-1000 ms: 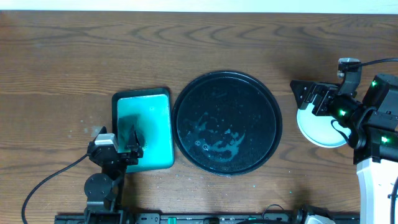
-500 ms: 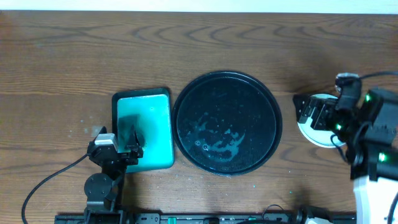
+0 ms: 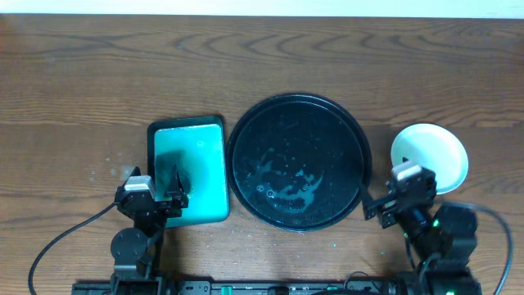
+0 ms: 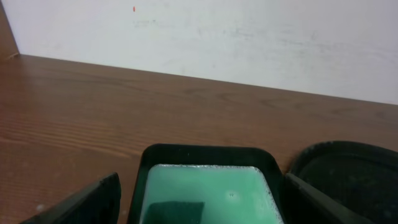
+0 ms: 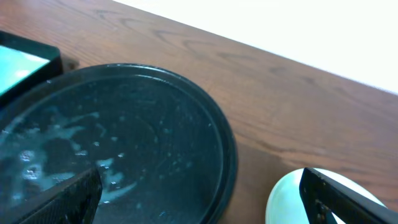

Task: Clean dirty plates on tray and stack at the side

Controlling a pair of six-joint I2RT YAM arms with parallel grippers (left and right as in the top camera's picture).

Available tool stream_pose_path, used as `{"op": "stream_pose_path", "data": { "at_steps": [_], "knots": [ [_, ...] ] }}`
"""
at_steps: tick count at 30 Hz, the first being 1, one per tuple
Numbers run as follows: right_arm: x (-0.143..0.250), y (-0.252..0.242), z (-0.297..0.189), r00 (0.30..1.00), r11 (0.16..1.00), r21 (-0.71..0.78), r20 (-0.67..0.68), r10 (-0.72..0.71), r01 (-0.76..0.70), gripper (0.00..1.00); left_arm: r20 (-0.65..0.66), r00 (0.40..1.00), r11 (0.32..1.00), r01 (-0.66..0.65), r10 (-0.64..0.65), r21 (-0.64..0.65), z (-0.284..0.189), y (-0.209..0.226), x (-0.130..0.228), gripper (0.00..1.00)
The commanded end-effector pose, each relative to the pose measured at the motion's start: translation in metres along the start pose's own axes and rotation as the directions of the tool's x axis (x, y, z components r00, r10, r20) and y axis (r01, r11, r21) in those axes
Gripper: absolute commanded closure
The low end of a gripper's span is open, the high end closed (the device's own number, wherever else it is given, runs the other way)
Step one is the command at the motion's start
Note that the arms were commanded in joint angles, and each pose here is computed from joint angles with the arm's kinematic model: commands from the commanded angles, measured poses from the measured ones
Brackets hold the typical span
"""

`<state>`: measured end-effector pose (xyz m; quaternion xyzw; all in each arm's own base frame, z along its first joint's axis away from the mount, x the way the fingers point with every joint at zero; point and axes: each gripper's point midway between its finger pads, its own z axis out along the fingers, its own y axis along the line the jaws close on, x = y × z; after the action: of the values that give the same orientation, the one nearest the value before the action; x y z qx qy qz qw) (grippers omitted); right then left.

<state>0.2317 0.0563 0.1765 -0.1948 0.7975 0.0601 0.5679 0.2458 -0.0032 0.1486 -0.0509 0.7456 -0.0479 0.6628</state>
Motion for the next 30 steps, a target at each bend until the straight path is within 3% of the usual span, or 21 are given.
{"op": "stream_pose_path", "data": {
  "at_steps": [1,8,15,19,30],
  "knots": [
    [0.015,-0.005,0.0,0.999,0.997,0.079,0.02,-0.027,0.025,0.01,-0.056,0.998,1.0,-0.015,0.014,-0.022,0.0,0.005,0.016,0.19],
    [0.039,0.002,0.007,0.996,0.997,0.077,0.092,0.019,-0.026,0.01,-0.057,0.998,1.0,-0.015,0.014,-0.022,0.0,0.005,0.016,0.19],
    [0.025,-0.001,0.008,0.985,0.995,0.096,0.171,-0.003,-0.013,0.01,-0.056,0.998,1.0,-0.015,0.014,-0.022,0.0,0.005,0.016,0.19],
    [0.013,-0.004,0.012,0.959,0.993,0.116,0.282,-0.038,0.005,0.01,-0.056,0.998,1.0,-0.015,0.014,-0.022,0.0,0.005,0.016,0.19],
    [0.011,0.007,0.013,0.957,0.997,0.071,0.286,-0.04,0.02,0.01,-0.056,0.998,1.0,-0.015,0.014,-0.022,0.0,0.005,0.016,0.19]
  ]
}}
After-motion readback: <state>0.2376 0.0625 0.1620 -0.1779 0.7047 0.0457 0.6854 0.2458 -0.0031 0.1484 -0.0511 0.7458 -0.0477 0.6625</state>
